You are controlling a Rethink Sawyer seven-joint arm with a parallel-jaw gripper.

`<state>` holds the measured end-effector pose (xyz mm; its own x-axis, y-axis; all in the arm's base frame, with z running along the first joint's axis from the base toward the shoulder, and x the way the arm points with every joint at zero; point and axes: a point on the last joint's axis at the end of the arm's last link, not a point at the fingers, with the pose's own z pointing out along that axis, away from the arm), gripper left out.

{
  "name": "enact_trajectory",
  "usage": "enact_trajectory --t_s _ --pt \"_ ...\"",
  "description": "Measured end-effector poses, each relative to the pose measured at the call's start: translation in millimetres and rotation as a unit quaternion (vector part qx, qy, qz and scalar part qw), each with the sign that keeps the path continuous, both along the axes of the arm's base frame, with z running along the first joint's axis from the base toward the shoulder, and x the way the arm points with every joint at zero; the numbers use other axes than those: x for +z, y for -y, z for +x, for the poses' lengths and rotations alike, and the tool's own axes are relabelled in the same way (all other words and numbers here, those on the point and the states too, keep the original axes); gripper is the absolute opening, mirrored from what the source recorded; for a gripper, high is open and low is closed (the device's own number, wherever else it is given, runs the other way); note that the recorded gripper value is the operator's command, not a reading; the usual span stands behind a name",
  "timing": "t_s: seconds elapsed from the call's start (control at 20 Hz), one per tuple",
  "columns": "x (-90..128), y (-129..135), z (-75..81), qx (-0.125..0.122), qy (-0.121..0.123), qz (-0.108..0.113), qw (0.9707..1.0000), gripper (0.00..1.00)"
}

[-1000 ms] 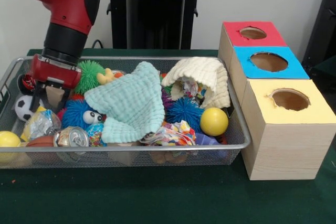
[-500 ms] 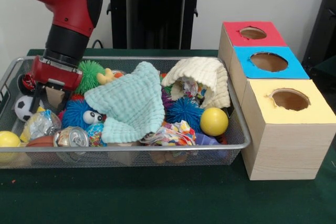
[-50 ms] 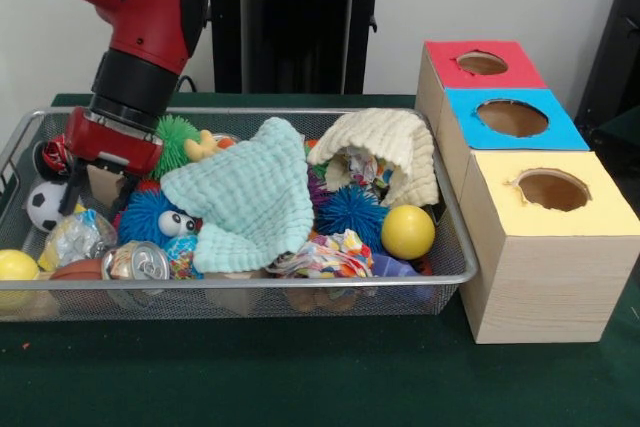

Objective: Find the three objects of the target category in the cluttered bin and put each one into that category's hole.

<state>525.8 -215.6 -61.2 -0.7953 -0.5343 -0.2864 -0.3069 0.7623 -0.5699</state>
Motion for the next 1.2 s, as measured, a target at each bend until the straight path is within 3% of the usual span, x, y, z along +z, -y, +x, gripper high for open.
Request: enact_trajectory --t_s 0.15,0.7,1.2 --pt "0.9 -7.3 3.0 0.016 -0.008 -0.012 0.9998 1.00" --pt "-0.8 -0.8 -2.1 0.022 -0.028 -0.040 0.9986 1.00" --pt "-2.8 -1.6 -1.2 0.038 -0.025 -0.072 0.9964 1.00"
